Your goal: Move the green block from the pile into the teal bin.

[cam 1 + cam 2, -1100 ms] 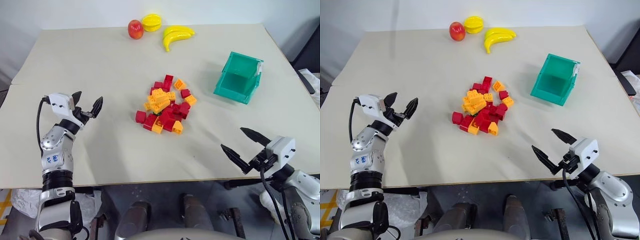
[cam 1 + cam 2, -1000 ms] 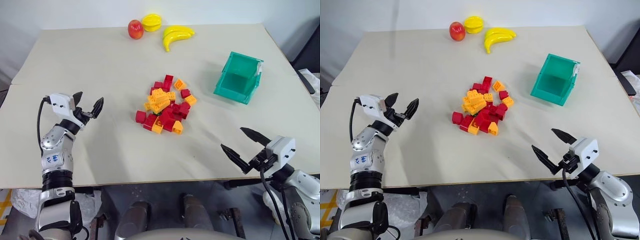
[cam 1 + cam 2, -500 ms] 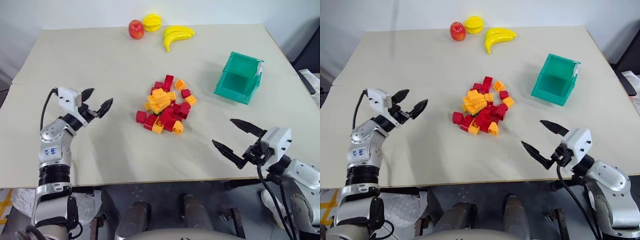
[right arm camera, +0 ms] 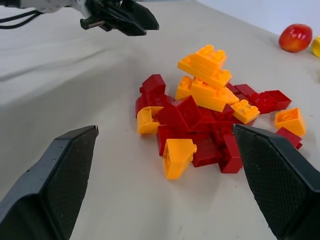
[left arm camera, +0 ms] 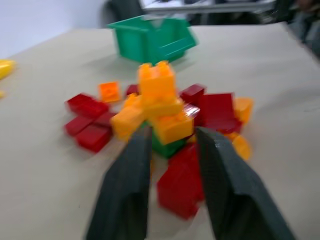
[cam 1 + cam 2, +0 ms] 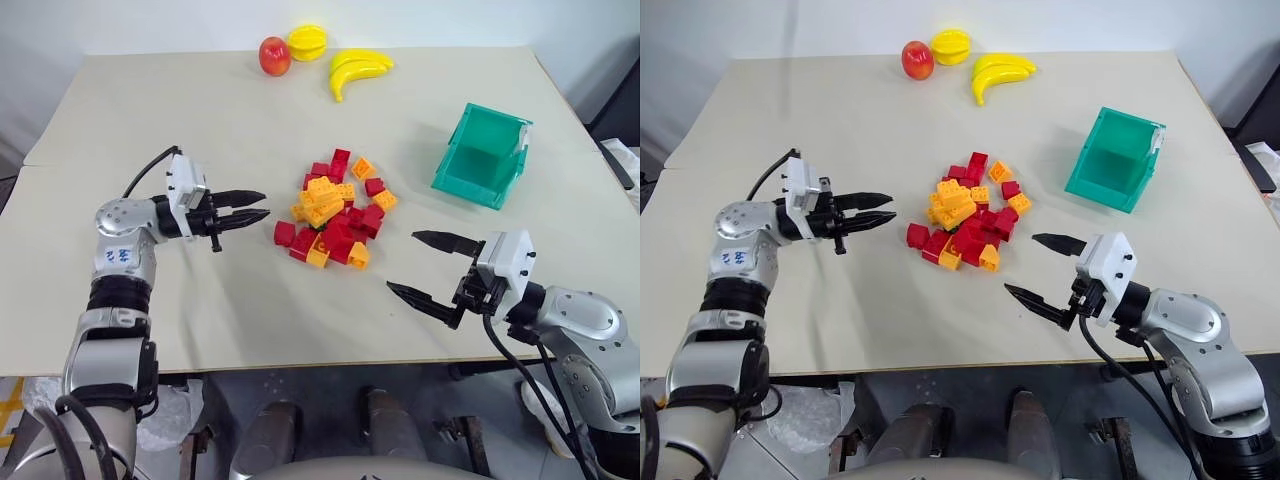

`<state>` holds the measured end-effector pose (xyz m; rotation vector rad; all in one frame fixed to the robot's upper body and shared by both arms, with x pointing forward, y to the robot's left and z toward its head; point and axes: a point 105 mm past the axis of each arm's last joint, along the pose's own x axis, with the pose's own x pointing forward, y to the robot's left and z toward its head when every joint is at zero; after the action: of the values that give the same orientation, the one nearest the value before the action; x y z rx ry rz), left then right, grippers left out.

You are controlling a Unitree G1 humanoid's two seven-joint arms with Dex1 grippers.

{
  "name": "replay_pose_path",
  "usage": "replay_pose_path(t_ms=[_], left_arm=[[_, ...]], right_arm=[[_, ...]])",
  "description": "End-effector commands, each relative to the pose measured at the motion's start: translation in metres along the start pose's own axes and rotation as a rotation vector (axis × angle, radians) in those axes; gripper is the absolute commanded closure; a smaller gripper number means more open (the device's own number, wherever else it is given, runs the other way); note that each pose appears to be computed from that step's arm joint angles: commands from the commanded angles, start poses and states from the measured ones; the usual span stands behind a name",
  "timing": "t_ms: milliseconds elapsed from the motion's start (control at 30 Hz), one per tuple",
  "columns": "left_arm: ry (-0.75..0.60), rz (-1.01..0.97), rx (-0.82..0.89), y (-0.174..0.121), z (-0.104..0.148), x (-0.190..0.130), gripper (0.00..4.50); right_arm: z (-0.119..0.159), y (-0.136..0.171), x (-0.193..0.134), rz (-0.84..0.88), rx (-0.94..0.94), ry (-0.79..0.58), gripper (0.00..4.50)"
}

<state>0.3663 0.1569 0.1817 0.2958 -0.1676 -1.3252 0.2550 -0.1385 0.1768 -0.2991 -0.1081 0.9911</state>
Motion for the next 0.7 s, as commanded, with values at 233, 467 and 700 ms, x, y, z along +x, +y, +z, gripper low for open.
replay_pose_path(t_ms=[233,467,700], left_arm=[[0.135,0.197,-0.041,0.036,-0.017,0.037,4.48],[0.092,0.174,-0.075,0.027,-0.022,0.083,4.48],[0.024,-0.172,-0.079,-0.021,-0.021,0.108,4.48]], right_arm=[[0.002,-0.001,-0.006,-0.051,-0.025,0.016,0.0],[0.001,0.0,-0.007,-0.077,-0.02,0.019,0.0],[0.003,-0.004,-0.009,-0.107,-0.034,0.019,0.0]])
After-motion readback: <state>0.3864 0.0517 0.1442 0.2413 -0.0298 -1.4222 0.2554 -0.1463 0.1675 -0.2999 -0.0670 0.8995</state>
